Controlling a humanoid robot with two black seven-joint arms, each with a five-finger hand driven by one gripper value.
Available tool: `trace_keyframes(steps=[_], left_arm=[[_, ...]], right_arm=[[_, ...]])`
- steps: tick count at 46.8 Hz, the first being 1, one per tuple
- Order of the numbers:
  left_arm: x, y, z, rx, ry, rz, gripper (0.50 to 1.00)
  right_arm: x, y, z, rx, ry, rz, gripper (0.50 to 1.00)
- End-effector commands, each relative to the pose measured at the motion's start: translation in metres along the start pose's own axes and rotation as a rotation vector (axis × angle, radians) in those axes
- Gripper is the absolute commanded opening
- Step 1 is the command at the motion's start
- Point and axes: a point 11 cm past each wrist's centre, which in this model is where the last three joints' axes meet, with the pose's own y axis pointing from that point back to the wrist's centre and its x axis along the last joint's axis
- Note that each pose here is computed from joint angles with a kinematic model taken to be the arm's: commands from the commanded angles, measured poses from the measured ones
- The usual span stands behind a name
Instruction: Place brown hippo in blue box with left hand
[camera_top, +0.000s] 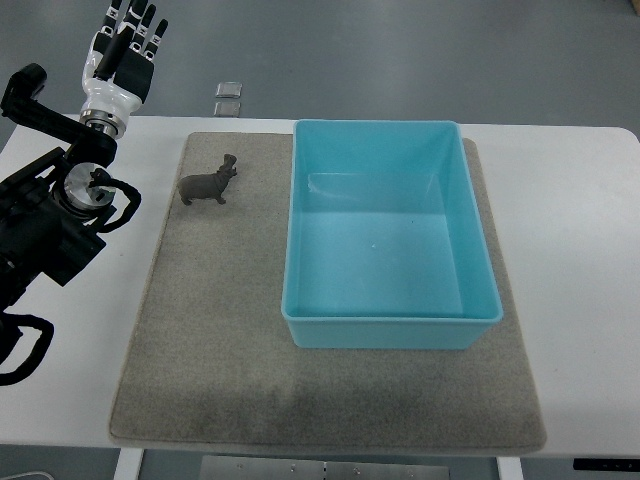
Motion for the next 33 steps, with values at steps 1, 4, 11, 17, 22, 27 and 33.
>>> trace_keyframes(steps=[1, 4, 11, 17, 22, 27, 33], left_arm=[[-0.0001, -0.0014, -0.0009, -0.004, 0.0, 0.024, 1.0], [0.0042, -0.0018, -0.0027, -0.006, -0.017, 0.084, 1.0], [0.0083, -0.0022, -0.0035, -0.013, -0.027, 0.152, 1.0], [0.0078, -0.0022, -0.0039, -0.009, -0.034, 0.147, 1.0], [0.0072, -0.0022, -0.0048, -0.007, -0.035, 0.145, 1.0], [0.0062, -0.0024, -0.0053, -0.006, -0.033, 0.141, 1.0], [0.0096, -0.002, -0.003, -0.014, -0.031, 0.161, 1.0]], right_arm=[[0.0, 0.0, 0.0, 0.0, -0.001, 0.0, 0.936], [0.0, 0.0, -0.0001, 0.001, -0.001, 0.0, 0.936], [0.0, 0.0, 0.0, 0.0, -0.001, 0.0, 0.936], [0.0, 0.0, -0.0001, 0.001, -0.001, 0.0, 0.936], [0.0, 0.0, -0.0001, 0.001, -0.001, 0.0, 0.936], [0.0, 0.0, 0.0, 0.0, -0.001, 0.0, 0.936], [0.0, 0.0, -0.0001, 0.001, -0.001, 0.0, 0.936]])
